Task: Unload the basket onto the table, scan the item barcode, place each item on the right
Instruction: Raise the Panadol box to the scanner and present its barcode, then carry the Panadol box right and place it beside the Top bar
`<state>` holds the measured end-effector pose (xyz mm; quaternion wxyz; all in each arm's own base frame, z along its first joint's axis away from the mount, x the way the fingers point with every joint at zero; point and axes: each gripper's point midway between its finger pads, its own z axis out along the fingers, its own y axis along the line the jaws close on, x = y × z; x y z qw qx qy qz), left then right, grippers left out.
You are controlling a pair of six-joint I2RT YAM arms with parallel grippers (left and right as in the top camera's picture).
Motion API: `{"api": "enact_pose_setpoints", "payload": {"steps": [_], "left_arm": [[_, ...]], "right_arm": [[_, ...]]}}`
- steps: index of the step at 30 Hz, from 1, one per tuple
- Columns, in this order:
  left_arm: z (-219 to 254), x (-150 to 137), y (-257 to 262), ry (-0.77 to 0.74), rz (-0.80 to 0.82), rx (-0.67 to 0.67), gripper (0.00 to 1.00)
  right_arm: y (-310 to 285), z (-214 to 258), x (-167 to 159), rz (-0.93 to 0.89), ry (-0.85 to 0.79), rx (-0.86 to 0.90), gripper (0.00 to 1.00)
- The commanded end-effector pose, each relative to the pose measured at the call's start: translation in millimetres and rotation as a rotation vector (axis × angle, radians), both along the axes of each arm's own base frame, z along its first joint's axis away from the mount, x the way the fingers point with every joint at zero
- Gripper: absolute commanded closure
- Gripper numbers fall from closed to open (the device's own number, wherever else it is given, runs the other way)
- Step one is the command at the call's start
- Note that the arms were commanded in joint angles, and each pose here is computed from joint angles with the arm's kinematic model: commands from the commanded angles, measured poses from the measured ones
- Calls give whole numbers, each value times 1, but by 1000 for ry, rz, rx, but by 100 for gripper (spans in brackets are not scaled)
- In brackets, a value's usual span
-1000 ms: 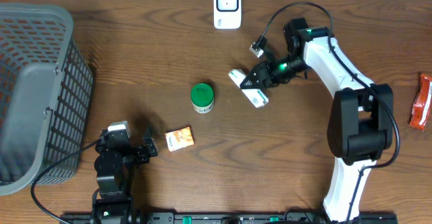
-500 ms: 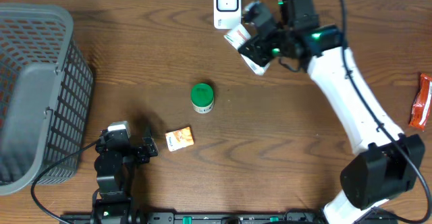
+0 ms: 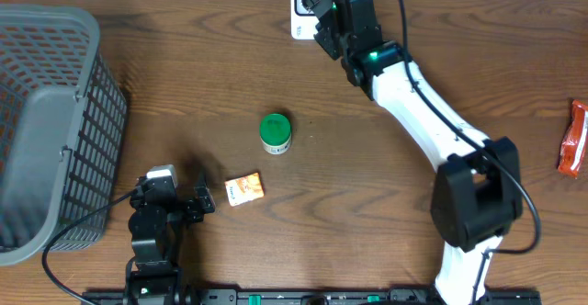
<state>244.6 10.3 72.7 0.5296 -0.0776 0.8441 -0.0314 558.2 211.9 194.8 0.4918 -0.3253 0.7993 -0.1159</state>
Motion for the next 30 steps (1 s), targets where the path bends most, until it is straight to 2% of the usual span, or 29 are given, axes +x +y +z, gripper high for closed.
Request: {"api": "enact_pose_setpoints", "payload": {"steps": [1, 5, 13, 17, 26, 30], "left_arm": [[-14, -6, -1, 49, -10, 5, 1], [-13, -6, -1, 49, -10, 5, 1], [-13, -6, -1, 49, -10, 5, 1], [-13, -6, -1, 49, -10, 5, 1], [-14, -6, -1, 49, -10, 5, 1], [-14, -6, -1, 49, -10, 5, 1]], "right_arm": [[-20, -4, 24, -65, -107, -195, 76], [-14, -9, 49, -72, -200, -233, 75], [14, -23, 98, -61, -269, -223, 75], [35, -32, 118, -27, -313, -272, 75], [70, -84, 119, 119, -308, -528, 75], [78, -86, 118, 130, -331, -542, 74]]}}
